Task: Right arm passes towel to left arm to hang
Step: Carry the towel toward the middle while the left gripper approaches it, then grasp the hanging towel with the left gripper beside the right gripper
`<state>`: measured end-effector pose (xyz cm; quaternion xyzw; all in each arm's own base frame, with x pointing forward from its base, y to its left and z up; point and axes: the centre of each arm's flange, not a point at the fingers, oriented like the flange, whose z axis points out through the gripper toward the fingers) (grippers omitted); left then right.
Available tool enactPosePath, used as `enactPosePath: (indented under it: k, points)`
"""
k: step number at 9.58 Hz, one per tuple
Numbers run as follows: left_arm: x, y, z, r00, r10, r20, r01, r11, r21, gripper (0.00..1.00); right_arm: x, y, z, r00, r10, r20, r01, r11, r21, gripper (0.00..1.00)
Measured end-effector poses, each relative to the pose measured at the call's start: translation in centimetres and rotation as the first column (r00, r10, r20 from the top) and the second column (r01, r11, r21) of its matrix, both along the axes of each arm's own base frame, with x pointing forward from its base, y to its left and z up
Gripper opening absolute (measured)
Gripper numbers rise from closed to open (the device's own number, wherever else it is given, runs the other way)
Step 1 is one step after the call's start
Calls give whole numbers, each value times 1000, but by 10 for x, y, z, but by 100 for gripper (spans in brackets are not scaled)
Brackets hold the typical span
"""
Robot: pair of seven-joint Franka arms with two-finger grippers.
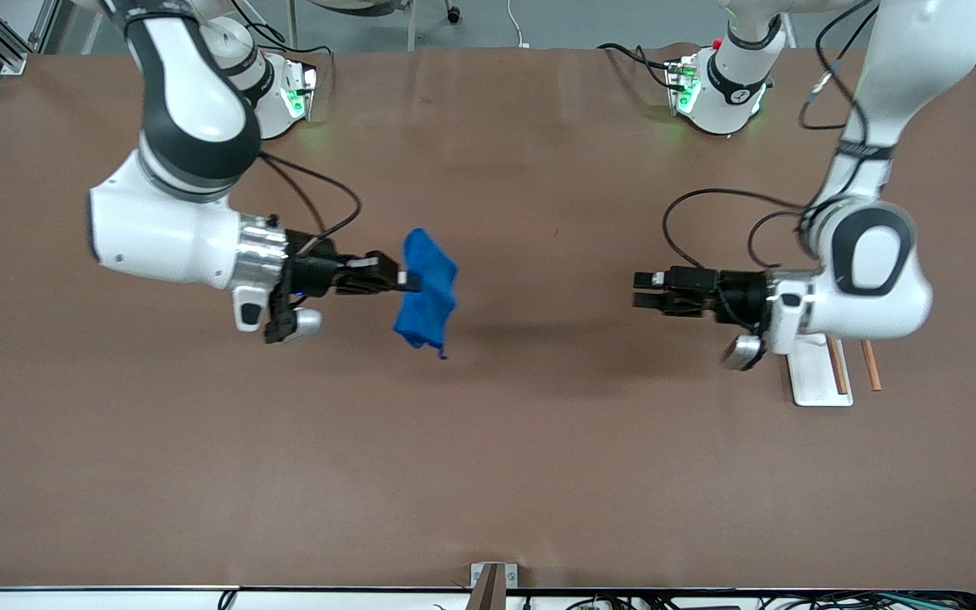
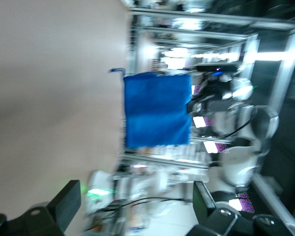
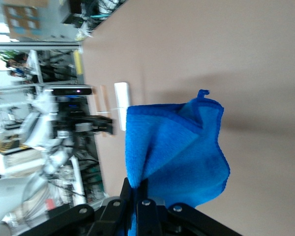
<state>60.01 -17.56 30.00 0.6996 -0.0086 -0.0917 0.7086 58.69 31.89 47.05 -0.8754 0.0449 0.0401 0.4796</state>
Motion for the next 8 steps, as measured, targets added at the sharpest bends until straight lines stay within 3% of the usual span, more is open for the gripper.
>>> enactPosePath:
  k: [3,5,7,8]
  points:
    - [-12,-67,-43,992,54,-111,-81,964,-254,100,-12,48,2,993,-110,-50,116,982,151,5]
    - [-26,-96,-51,994,50,-100,-82,935,-346,99,-16,74,4,986,-148,-70,160,966,206,5]
    - [-30,-102,-56,993,51,-105,-89,914,-396,95,-19,93,1,984,-167,-70,178,960,216,5]
    - [-29,-101,-55,993,54,-107,-93,912,-400,86,-20,95,1,984,-167,-70,178,960,217,5]
